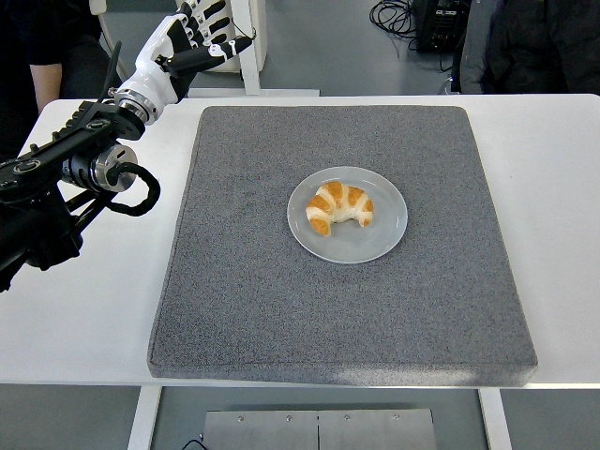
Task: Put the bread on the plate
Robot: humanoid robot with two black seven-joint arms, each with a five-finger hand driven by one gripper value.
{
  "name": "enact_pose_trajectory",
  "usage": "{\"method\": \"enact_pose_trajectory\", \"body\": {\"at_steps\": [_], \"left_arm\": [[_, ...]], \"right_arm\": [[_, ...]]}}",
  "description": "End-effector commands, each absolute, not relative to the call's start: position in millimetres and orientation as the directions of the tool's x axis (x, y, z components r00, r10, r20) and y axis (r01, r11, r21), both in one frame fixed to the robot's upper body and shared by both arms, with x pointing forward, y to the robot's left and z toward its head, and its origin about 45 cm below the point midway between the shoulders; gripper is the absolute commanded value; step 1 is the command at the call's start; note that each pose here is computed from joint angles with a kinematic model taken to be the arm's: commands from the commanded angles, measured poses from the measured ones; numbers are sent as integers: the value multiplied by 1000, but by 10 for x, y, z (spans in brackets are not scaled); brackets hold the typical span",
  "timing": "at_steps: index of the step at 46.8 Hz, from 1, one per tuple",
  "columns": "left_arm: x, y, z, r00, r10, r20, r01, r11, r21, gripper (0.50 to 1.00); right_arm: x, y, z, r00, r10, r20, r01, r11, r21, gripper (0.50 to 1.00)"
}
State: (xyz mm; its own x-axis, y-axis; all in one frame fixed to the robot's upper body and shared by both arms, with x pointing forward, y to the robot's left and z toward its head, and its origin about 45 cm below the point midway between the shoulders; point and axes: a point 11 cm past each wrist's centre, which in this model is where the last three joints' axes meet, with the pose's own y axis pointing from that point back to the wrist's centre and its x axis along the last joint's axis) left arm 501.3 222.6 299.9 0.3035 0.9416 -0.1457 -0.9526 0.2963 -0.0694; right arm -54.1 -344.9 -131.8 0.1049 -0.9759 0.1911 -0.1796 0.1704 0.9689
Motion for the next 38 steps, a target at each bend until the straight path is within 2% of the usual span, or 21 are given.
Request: {"method": "enact_pose_trajectory", "body": {"at_steps": [1,13,38], "left_arm": [[4992,2262,2889,293,939,-180,-956,286,-63,946],[4961,2341,2607,252,946,-205,-967,237,-97,946],[4961,2257,2572,266,935,-234,-963,249,-99,946]], "right_arm": [[-542,-3450,-1318,105,-976,191,-179,171,969,1000],[-541,-3450,-1318,103,-976,191,-179,171,969,1000],[-541,-3450,-1318,103,-976,191,-179,171,969,1000]]}}
